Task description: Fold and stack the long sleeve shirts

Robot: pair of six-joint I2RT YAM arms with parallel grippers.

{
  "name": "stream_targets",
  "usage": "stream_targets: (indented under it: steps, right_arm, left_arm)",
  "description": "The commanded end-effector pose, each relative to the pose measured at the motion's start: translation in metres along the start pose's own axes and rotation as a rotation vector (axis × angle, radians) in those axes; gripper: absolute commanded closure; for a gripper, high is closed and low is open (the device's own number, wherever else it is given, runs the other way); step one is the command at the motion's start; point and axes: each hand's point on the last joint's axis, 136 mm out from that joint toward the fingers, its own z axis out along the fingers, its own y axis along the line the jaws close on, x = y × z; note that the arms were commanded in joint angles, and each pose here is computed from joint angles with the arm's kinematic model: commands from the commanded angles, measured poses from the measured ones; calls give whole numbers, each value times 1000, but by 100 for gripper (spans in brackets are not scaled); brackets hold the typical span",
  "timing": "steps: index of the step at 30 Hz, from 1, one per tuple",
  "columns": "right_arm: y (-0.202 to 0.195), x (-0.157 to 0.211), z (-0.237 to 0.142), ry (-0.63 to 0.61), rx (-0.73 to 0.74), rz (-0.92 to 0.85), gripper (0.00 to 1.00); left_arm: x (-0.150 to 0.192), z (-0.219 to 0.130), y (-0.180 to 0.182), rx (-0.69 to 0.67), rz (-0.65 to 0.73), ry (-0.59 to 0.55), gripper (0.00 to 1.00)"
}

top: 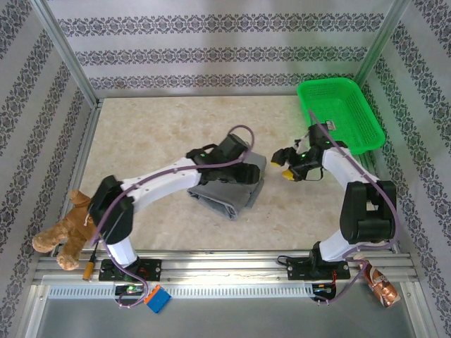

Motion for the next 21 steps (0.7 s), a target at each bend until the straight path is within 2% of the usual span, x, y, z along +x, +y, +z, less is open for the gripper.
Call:
stream_targets:
  steps: [1, 6, 11, 15, 21]
  right_arm:
    - [9, 28, 24, 74, -8, -36, 33]
    - [6, 42, 48, 87, 18, -49, 33]
    - [-11, 55, 69, 143, 88, -44, 32]
    - [-26, 60, 84, 158, 109, -15, 32]
    - [-24, 57, 102, 164, 129, -38, 33]
  left_arm:
    - [-5, 4, 31, -23, -93, -17, 38]
    - [8, 25, 74, -63, -161, 8, 39]
    - [27, 47, 99, -120, -185, 40, 41]
    - [40, 61, 105, -105, -203, 67, 42]
    - [49, 68, 100, -45, -207, 78, 42]
